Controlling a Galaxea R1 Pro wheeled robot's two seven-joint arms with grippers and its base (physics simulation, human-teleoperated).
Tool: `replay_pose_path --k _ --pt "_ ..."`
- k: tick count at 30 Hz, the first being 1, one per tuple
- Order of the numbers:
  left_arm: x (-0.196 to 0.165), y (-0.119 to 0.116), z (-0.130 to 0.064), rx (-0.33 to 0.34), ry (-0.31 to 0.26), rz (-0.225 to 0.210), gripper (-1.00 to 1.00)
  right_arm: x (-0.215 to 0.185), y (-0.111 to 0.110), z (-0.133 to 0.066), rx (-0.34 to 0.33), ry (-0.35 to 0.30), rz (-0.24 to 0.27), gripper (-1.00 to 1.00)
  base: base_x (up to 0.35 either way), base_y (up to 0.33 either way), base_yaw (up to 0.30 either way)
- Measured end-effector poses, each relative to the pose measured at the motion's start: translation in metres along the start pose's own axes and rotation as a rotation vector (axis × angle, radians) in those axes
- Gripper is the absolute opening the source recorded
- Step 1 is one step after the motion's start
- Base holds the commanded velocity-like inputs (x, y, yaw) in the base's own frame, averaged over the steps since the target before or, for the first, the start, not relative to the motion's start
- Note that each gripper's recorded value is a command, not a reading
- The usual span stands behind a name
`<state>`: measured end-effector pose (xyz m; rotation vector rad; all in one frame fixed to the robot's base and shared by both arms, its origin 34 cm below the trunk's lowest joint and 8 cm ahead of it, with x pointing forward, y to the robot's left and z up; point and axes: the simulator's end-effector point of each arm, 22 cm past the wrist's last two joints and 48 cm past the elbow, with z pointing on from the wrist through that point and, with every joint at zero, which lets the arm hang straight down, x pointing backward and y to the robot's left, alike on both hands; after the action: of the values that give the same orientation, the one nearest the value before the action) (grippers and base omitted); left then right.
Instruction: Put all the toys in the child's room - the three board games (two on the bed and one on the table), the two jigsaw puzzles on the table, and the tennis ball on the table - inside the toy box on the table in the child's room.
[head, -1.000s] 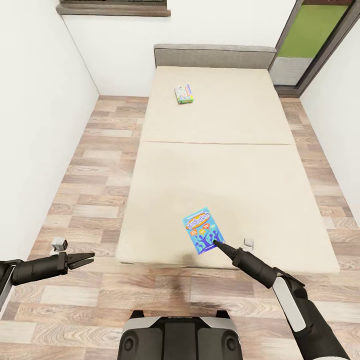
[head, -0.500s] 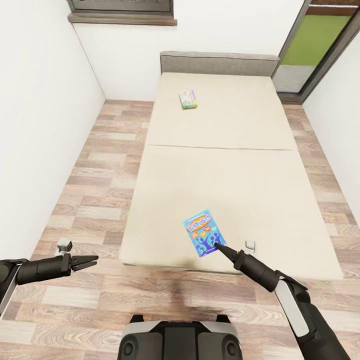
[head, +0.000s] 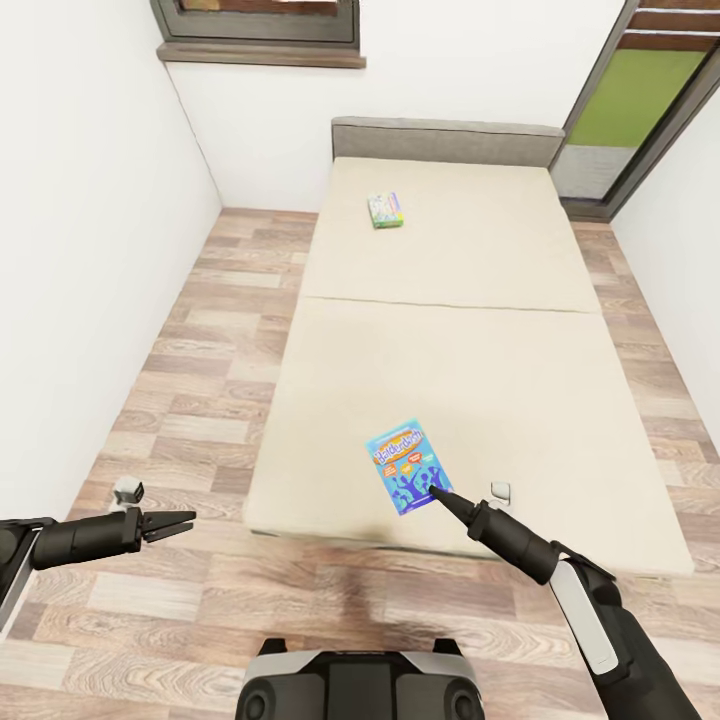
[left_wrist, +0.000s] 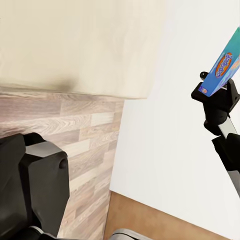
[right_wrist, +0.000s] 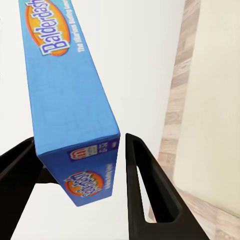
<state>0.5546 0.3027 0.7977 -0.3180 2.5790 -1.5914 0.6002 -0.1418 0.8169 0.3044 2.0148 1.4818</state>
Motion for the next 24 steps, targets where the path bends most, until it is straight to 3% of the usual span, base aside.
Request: replay_pose_path --k 13,24 --pt "-0.004 -0.009 -0.003 0.005 -0.008 0.021 1.00 -0.009 0.015 -0.003 -0.041 -0.016 -0.019 -1.00 0.000 0.000 0.051" --pt "-0.006 -0.017 -0.005 0.012 -0.016 0.037 1.00 -0.018 0.023 -0.008 -0.057 -0.036 -0.032 -1.00 0.000 0.000 -0.066"
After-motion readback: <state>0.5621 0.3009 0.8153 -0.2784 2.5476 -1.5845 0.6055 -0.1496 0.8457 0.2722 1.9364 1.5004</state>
